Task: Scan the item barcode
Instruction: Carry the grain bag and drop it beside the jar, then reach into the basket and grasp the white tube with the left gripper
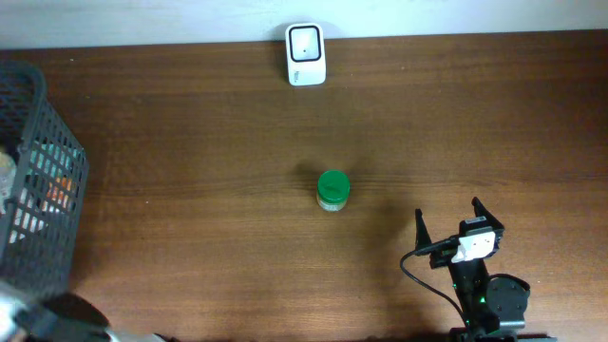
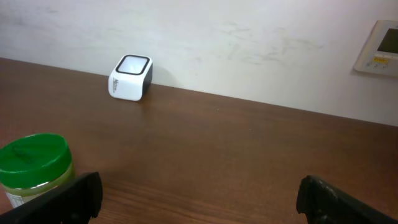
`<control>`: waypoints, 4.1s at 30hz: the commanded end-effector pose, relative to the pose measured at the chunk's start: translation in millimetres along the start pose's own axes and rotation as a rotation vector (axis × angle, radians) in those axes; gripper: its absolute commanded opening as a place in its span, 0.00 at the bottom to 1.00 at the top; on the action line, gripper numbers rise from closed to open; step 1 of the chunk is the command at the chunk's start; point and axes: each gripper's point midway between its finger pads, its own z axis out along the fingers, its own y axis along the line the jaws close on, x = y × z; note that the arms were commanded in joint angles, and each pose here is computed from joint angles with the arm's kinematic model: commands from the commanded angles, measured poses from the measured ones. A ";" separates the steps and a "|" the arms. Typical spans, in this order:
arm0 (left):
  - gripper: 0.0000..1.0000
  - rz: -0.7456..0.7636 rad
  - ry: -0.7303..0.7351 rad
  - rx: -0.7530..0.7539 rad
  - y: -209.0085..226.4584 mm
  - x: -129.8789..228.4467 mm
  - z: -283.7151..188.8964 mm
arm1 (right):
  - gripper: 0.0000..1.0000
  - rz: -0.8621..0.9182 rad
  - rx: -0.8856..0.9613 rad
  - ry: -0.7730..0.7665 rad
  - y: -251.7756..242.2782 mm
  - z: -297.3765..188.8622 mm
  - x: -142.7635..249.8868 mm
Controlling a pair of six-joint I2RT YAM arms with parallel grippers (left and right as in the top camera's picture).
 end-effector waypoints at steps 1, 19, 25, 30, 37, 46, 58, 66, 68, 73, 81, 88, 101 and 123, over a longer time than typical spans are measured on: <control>0.00 0.049 -0.121 0.212 -88.6 -24.3 -90.4 | 0.98 0.001 -0.001 0.005 1.0 0.1 2.5; 0.00 0.119 0.881 0.368 -312.4 416.8 1.6 | 0.98 0.001 -0.001 0.005 1.0 0.1 2.5; 0.13 0.156 0.934 0.409 -351.5 494.7 -19.5 | 0.98 0.001 -0.001 0.004 1.0 0.1 2.4; 0.99 0.157 0.868 0.394 -353.7 479.4 -13.5 | 0.98 0.001 -0.001 0.005 1.0 0.1 2.5; 0.99 0.311 0.440 0.409 -326.9 296.0 -17.9 | 0.98 0.001 -0.001 0.004 1.0 0.1 2.4; 0.99 0.200 0.094 -0.113 -103.7 67.9 -31.5 | 0.98 0.001 -0.001 0.004 1.0 0.1 2.4; 0.84 -0.025 0.490 -0.533 106.9 167.7 71.2 | 0.98 0.001 -0.001 0.004 1.1 0.1 2.4; 0.68 0.114 0.688 -0.488 135.6 253.3 115.7 | 0.98 0.001 -0.001 0.005 1.0 0.1 2.5; 0.59 0.144 0.714 -0.474 139.9 265.2 127.1 | 0.98 0.001 -0.001 0.004 1.0 0.1 2.4; 0.55 0.160 0.662 -0.408 133.8 260.2 145.3 | 0.98 0.001 -0.001 0.004 1.0 0.1 2.4; 0.47 0.201 0.684 -0.352 124.5 277.8 167.0 | 0.98 0.001 -0.001 0.004 1.0 0.1 2.4; 0.49 0.278 0.602 -0.397 113.4 262.7 186.3 | 0.98 0.001 -0.001 0.005 1.0 0.1 2.5; 0.08 0.265 0.805 -0.460 145.5 333.5 180.5 | 0.98 0.001 -0.001 0.004 1.0 0.1 2.4; 0.00 0.256 -0.142 -0.207 -52.9 6.6 -52.0 | 0.98 0.001 -0.001 0.004 1.0 0.1 2.4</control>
